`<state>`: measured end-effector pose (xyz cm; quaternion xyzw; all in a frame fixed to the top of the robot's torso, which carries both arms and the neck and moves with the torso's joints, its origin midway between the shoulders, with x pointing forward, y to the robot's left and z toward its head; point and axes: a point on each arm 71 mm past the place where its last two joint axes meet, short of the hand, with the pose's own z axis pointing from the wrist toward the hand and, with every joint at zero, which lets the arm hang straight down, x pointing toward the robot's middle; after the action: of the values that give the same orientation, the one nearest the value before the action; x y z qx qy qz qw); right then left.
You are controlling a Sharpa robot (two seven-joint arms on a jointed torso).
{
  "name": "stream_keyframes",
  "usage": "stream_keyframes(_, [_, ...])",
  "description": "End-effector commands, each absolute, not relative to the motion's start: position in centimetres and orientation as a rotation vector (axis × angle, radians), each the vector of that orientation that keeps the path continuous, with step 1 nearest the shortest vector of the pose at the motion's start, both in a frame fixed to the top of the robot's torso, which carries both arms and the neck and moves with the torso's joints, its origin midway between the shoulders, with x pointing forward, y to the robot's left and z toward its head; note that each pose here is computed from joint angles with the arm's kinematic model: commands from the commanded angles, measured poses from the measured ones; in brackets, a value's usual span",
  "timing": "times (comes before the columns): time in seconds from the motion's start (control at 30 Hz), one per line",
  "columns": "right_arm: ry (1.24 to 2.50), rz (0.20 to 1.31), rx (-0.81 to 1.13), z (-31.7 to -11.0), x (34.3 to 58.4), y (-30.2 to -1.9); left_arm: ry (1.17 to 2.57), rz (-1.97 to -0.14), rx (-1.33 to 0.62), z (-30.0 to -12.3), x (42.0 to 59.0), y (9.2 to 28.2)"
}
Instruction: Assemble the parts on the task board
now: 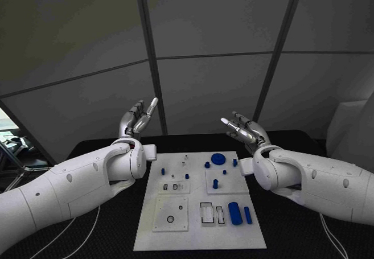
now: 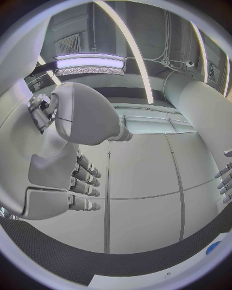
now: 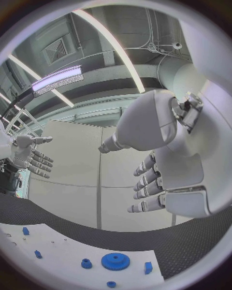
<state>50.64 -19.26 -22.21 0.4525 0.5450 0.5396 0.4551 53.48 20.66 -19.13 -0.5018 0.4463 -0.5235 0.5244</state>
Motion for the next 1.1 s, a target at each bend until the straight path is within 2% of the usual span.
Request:
stream_keyframes(0.03, [1.513, 1.421, 0.991, -22.2, 50.8, -18.1, 1.048, -1.336, -1.180, -18.6, 53.8, 20.4])
stream_keyframes(0.23, [1.556, 1.431, 0.959, -22.2, 51.3, -18.0, 1.048, -1.337, -1.180, -18.6, 53.8, 20.4])
stream_keyframes(0.27, [1.452, 1.250, 0.706, -21.5, 51.9, -20.3, 1.053, -1.337, -1.183, -18.7, 53.7, 21.9])
stream_keyframes(0.77, [1.458, 1.119, 0.459, -21.0, 51.7, -21.8, 1.079, -1.357, -1.146, -18.3, 53.0, 23.0])
stream_keyframes(1.1, [1.555, 0.977, 0.205, -20.2, 51.8, -21.3, 1.125, -1.389, -1.086, -17.5, 51.6, 23.7])
